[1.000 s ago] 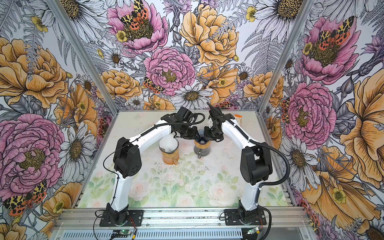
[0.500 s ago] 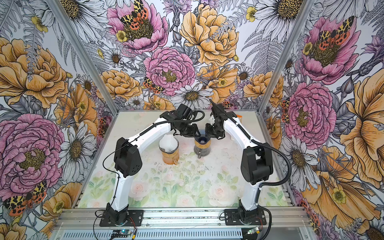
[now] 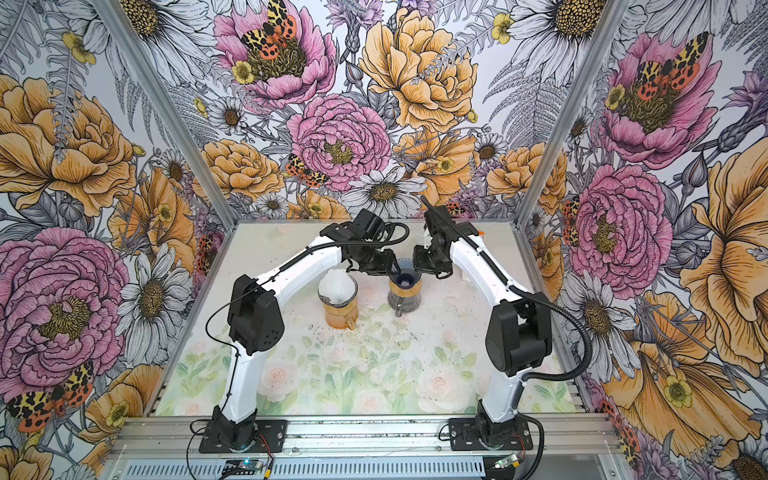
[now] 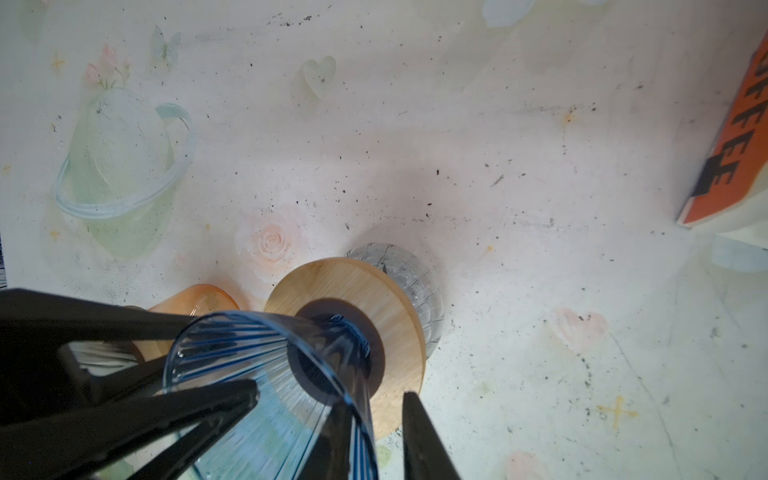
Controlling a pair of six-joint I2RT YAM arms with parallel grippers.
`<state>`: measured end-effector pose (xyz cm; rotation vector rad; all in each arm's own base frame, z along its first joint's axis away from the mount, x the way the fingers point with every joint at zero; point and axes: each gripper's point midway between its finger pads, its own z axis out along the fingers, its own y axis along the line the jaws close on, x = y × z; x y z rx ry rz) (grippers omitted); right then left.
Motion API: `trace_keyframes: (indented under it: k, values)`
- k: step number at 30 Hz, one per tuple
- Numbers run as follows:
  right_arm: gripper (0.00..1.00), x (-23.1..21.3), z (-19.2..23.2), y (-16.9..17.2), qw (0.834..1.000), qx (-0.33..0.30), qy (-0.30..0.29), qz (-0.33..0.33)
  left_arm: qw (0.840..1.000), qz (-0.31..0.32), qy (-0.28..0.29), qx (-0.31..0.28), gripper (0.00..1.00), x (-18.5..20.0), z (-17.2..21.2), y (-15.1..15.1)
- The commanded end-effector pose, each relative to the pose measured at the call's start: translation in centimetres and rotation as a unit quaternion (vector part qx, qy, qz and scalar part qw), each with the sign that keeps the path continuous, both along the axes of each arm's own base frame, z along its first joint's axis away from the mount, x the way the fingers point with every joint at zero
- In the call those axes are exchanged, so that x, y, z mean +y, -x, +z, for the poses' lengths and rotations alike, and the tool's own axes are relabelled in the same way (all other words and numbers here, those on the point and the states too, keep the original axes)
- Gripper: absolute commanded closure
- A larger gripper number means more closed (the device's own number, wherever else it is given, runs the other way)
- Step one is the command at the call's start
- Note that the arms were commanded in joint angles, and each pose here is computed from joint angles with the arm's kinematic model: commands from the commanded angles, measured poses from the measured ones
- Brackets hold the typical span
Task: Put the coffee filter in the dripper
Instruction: 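Hold the blue dripper in the holder with both grippers and press it down, then move the open right gripper to the filter pack while the left holds the dripper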
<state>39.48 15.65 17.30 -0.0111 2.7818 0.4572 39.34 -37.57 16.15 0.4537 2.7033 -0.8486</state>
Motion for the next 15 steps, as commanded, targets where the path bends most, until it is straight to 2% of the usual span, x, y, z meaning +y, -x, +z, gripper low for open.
trace_keyframes:
  k: [1,4,15]
  values:
    - [0.75,-0.1,2.1,0.2,1.0,-0.028,0.007,-0.001,0.999,0.009,-0.002,-0.043,0.52,1.1,3.2,-0.2]
    - [0.75,-0.1,2.5,0.2,0.999,-0.032,0.007,0.0,0.998,0.014,0.002,-0.06,0.4,1.3,4.6,-0.4]
    - [0.68,-1.9,7.1,0.7,0.994,-0.108,0.031,-0.015,0.992,0.007,0.014,-0.127,0.23,1.1,9.5,0.2]
